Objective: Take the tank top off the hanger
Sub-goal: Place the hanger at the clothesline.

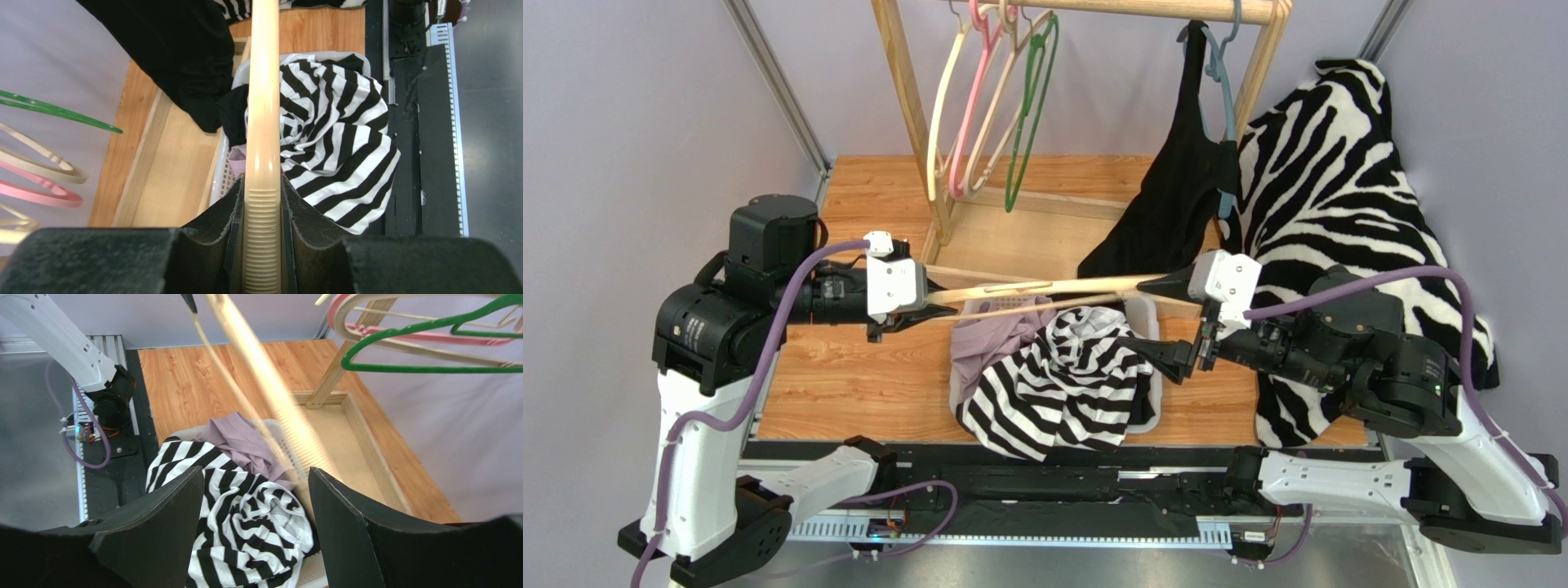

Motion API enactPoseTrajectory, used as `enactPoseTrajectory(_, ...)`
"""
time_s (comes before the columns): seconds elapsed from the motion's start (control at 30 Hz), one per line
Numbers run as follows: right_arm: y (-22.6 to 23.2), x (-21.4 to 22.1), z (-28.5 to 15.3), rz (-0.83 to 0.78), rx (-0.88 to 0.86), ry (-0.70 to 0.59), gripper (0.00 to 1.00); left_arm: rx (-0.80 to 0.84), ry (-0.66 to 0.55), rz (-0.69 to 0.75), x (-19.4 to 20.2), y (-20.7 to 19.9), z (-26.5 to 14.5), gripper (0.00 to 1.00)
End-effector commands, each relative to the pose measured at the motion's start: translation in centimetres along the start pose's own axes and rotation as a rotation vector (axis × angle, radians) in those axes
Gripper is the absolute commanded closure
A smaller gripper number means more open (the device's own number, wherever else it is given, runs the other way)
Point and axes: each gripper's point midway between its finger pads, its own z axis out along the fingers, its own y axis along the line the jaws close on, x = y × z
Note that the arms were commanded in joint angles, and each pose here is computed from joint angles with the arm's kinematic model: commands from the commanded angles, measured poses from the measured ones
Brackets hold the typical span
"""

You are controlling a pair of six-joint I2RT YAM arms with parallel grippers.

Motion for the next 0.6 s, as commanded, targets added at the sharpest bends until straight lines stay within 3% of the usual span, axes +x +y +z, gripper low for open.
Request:
enactPoseTrajectory(0.0,-0.4,-3.2,-1.4,-0.095,-0.015,-0.095,0.31,0.237,0.109,-0.238,3.2,-6.8,-0.6,1.0)
enactPoseTrajectory(0.3,-0.4,-2.4,-0.9,-0.136,-0.029,-0.047,0.32,0.277,0.1,-0.232,2.8,-6.8,-0.2,1.0)
enactPoseTrajectory(0.47,-1.3,1.9,0.3,-0.146,0.042,0.092,0.34,0.309,0.076,-0.22,2.1,-8.0,-0.5,1.0)
enactPoseTrajectory(0.57,-1.3,3.2,0.3,-0.139,0.053,0.109,0.37,0.32,0.061,-0.225,2.0,-8.9,-0.8,1.0)
